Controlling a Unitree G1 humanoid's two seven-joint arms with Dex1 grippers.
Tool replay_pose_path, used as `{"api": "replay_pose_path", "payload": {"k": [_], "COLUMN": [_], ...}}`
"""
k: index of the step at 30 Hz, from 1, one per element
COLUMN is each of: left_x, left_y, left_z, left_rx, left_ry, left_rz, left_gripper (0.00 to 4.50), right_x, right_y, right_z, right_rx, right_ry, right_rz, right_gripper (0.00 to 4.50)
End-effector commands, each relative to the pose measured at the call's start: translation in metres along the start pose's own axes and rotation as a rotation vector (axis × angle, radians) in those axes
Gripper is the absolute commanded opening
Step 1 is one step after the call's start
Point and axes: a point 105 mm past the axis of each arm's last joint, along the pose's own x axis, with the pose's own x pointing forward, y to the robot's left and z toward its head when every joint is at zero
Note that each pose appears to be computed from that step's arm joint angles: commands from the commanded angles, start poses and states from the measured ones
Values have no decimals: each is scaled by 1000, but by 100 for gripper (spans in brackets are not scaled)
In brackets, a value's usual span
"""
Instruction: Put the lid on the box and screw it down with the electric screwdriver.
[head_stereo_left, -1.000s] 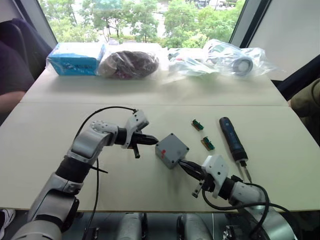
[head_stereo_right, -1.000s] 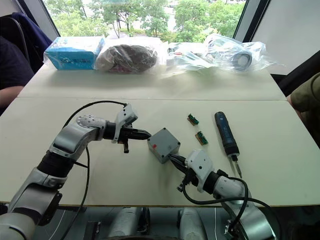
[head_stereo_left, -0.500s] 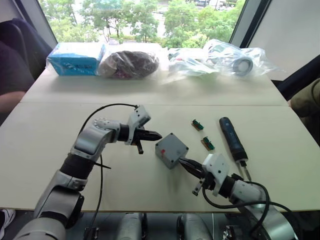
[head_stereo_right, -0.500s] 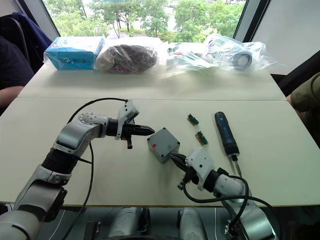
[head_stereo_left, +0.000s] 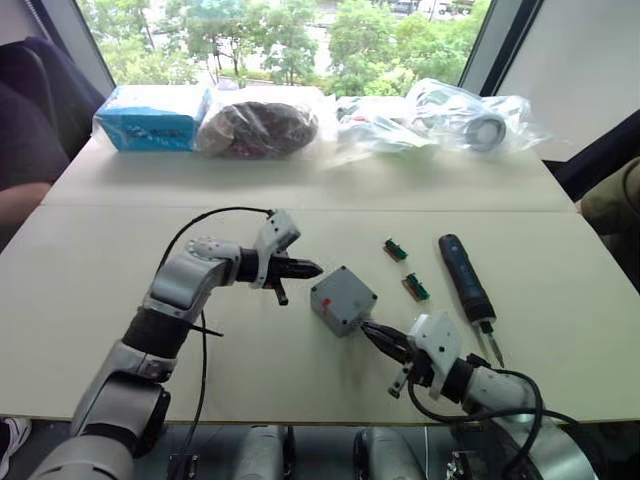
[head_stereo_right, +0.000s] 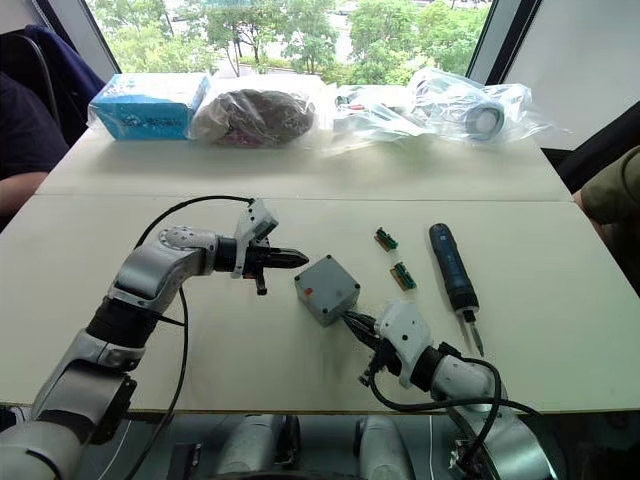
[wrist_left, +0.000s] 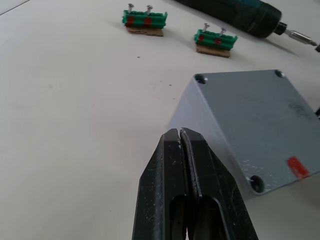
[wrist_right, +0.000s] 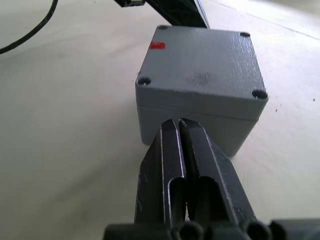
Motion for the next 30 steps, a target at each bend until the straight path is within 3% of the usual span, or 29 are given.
{"api": "replay_pose_path", "payload": {"k": [1, 7, 15, 30], "left_x": [3, 14, 4, -1], "left_y": [-1, -22, -35, -45], "left_z": [4, -12, -21, -23], "left_rx": [57, 57, 23, -22], "left_ry": [2, 52, 63, 57], "left_rz": [-9, -92, -96, -83], "left_gripper": [0, 0, 0, 0], "right_x": [1, 14, 27, 31], "right_y": [-4, -15, -35, -36], "right_z": [6, 0, 4, 5], "right_rx": [-33, -78, -143, -151], "right_ry": [-16, 15, 15, 6], "right_rz": [-7, -17, -28, 5], "right_gripper": [7, 7, 7, 7]}}
